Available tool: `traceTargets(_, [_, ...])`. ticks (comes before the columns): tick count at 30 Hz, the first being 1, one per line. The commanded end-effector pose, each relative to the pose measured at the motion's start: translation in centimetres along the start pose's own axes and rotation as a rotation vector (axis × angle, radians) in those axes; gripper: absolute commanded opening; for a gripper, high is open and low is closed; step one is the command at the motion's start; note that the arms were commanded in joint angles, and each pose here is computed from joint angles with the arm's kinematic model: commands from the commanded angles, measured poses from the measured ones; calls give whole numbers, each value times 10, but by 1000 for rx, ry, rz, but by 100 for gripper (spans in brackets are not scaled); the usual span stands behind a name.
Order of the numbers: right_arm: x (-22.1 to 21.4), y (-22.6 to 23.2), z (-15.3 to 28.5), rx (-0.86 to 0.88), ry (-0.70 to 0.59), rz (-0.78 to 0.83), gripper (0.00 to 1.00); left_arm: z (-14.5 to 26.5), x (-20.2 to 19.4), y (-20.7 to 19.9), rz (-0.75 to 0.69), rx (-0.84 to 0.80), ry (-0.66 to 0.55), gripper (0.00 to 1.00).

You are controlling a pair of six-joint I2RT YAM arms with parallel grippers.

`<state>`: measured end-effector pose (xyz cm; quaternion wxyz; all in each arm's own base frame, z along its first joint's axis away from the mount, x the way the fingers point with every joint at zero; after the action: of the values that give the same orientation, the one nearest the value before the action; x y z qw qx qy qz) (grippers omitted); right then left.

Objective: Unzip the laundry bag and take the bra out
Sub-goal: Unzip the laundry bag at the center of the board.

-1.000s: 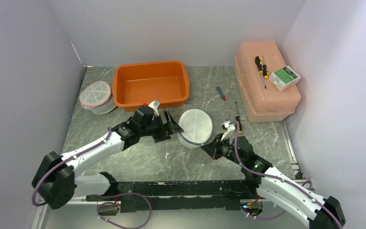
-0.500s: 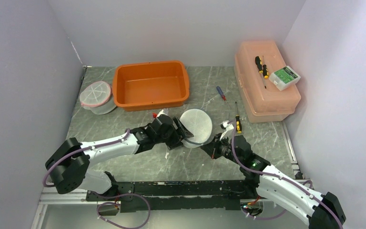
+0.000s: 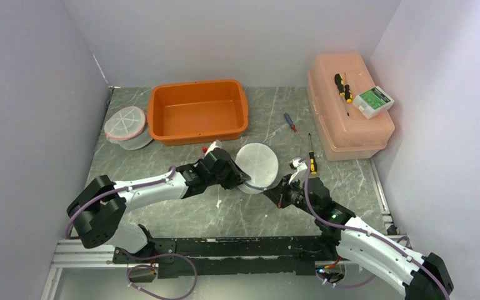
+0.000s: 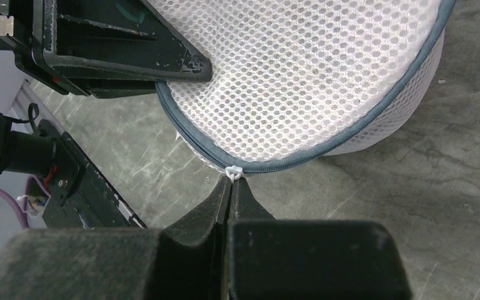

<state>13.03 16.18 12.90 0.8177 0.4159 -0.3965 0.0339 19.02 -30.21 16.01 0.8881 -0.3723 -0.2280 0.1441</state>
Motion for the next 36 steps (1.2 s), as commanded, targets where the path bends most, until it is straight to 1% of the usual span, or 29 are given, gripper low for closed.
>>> traceTargets(1, [11, 5, 2, -4, -50, 15, 0, 3, 12, -10, -12, -39, -43, 19])
traceTargets(3, [12, 2, 2, -34, -65, 6, 0, 5, 14, -7, -15, -38, -41, 10])
traceTargets(4, [12, 0, 2, -54, -71, -1, 0, 6, 16, -6, -17, -41, -41, 4])
traceTargets(5, [12, -2, 2, -74, -71, -10, 0, 7, 17, -5, -22, -46, -37, 3])
traceTargets(7, [13, -9, 1, -140, -88, -36, 0, 9, 19, -2, -44, -51, -25, 3])
traceTargets(10, [15, -17, 1, -218, -118, -60, 0, 10, 21, -3, -64, -104, -4, 3])
traceTargets(15, [22, -24, 5, -299, -179, -80, 0, 15, 24, 1, -106, -137, 31, 3])
traceTargets(18, [28, -23, 10, -314, -211, -75, 0, 20, 30, 1, -175, -164, 48, 3])
traceTargets(22, [36, -13, 18, -250, -239, -17, 0, 31, 43, -5, -295, -217, 112, 5])
traceTargets(28, [32, 10, 18, -64, -133, 76, 0, 34, 64, -21, -428, -312, 207, 7])
traceTargets(32, [27, 22, 17, 50, -86, 88, 0, 23, 72, -29, -523, -353, 268, 7])
traceTargets(36, [23, 23, 16, 85, -66, 85, 0, 4, 73, -21, -546, -346, 280, 9])
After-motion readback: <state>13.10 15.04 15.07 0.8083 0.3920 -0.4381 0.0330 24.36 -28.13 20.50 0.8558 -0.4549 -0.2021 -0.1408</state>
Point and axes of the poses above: each gripper's point midway between its finger pads, its own z axis back along the fingers, its own y axis along the line the jaws close on, x = y × z, the point moved 7 cm from there along z, back along the fingers, and after that the axes turned 10 degrees about -z, right-handed, at the moved point
